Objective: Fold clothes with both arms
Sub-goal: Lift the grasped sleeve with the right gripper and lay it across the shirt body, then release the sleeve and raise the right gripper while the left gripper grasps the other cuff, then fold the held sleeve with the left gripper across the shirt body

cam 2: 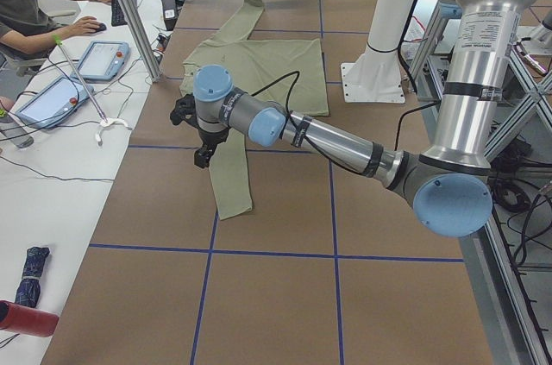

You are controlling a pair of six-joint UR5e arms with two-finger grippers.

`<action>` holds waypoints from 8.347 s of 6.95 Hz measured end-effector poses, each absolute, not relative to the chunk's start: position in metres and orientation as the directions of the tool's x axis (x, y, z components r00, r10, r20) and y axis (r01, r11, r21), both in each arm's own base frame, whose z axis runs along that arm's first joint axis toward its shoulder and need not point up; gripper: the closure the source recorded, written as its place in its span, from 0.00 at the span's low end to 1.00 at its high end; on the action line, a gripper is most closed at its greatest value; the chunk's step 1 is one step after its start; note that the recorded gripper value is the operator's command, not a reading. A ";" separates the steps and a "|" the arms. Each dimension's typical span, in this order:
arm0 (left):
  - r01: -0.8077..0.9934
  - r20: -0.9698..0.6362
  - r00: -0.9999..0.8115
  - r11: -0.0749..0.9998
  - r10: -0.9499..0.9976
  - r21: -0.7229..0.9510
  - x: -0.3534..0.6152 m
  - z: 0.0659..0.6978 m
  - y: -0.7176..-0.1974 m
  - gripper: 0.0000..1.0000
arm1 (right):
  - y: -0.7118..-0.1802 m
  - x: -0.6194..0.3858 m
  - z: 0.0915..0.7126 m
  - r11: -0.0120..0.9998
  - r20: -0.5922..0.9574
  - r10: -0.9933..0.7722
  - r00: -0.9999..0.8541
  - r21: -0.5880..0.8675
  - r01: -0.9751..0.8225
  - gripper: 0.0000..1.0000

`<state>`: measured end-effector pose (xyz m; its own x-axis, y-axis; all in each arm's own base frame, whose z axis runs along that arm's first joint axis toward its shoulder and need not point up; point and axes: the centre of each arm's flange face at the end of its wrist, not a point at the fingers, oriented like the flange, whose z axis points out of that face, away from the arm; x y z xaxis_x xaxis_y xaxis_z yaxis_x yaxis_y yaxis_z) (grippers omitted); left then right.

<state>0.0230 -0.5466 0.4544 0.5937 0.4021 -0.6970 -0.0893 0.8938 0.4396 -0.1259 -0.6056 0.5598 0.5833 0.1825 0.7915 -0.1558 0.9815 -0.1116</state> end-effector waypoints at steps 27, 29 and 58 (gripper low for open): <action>-0.233 -0.738 0.603 0.952 0.303 0.201 0.174 0.647 -0.615 0.16 | -0.568 -0.321 0.324 0.929 0.842 0.333 0.424 -0.217 -0.298 0.00; -0.236 -0.738 0.605 0.953 0.298 0.191 0.174 0.653 -0.612 0.19 | -0.563 -0.310 0.334 0.931 0.841 0.331 0.428 -0.215 -0.296 0.00; 0.399 -0.970 0.073 0.898 -0.230 -0.183 0.675 0.023 -0.566 0.31 | -0.505 -0.164 0.487 0.960 0.782 0.222 0.582 -0.070 -0.273 0.00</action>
